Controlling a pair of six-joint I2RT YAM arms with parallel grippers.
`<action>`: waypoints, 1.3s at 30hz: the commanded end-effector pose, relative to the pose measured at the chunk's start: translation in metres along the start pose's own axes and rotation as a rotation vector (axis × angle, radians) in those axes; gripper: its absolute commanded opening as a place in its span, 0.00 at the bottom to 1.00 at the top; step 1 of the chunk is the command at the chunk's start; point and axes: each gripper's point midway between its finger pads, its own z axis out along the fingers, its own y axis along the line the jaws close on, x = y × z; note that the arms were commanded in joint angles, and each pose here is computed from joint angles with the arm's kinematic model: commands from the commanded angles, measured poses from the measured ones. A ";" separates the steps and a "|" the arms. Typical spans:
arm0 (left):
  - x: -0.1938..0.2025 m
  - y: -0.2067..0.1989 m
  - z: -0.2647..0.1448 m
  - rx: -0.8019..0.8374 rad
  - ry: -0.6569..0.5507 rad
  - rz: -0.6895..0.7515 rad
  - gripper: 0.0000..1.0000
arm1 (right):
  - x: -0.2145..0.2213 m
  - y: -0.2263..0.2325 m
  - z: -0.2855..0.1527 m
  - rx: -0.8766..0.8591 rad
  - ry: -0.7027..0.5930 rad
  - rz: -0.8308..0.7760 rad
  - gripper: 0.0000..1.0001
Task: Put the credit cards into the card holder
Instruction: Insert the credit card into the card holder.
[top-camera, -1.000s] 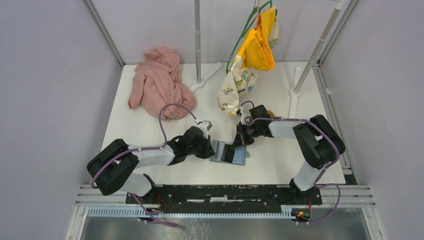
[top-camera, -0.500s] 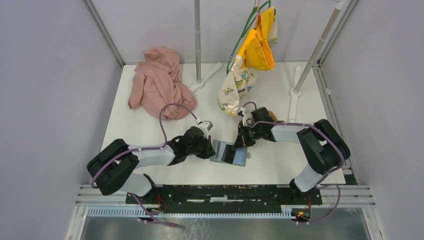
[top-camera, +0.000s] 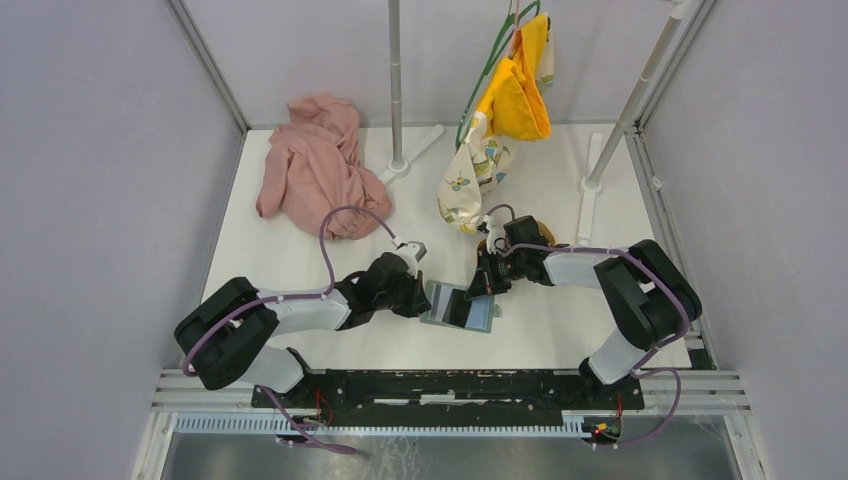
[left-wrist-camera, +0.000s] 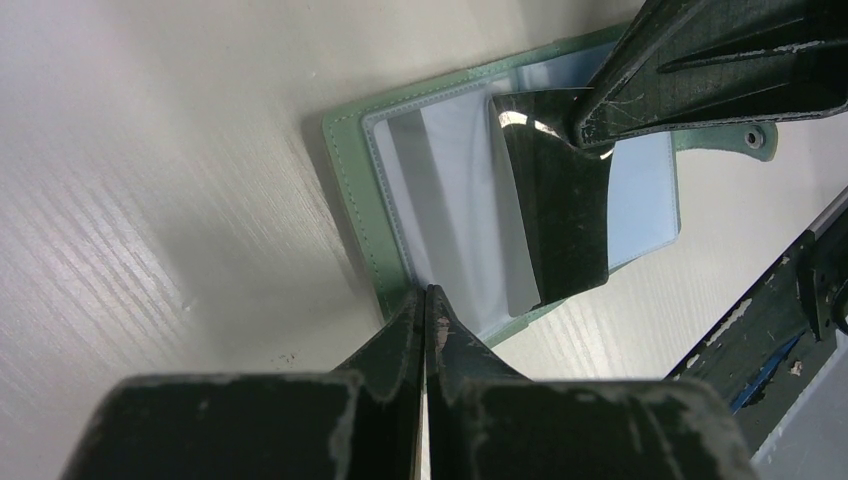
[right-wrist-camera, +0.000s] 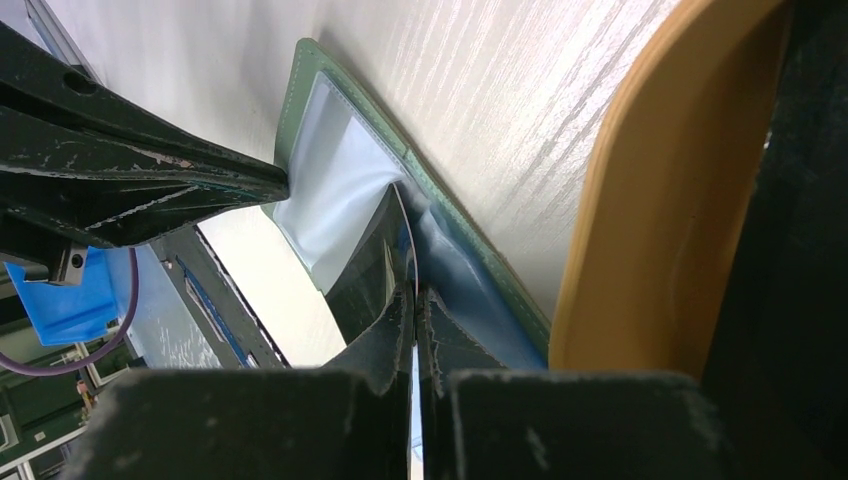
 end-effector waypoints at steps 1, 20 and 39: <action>-0.015 -0.010 0.003 0.027 -0.034 0.052 0.03 | 0.036 -0.032 0.000 0.137 0.087 0.042 0.00; -0.015 -0.007 0.004 0.017 -0.034 0.061 0.03 | 0.017 -0.039 -0.015 0.170 0.040 0.014 0.00; -0.015 -0.011 0.005 0.032 -0.034 0.064 0.03 | 0.019 -0.033 0.007 0.118 0.120 0.079 0.00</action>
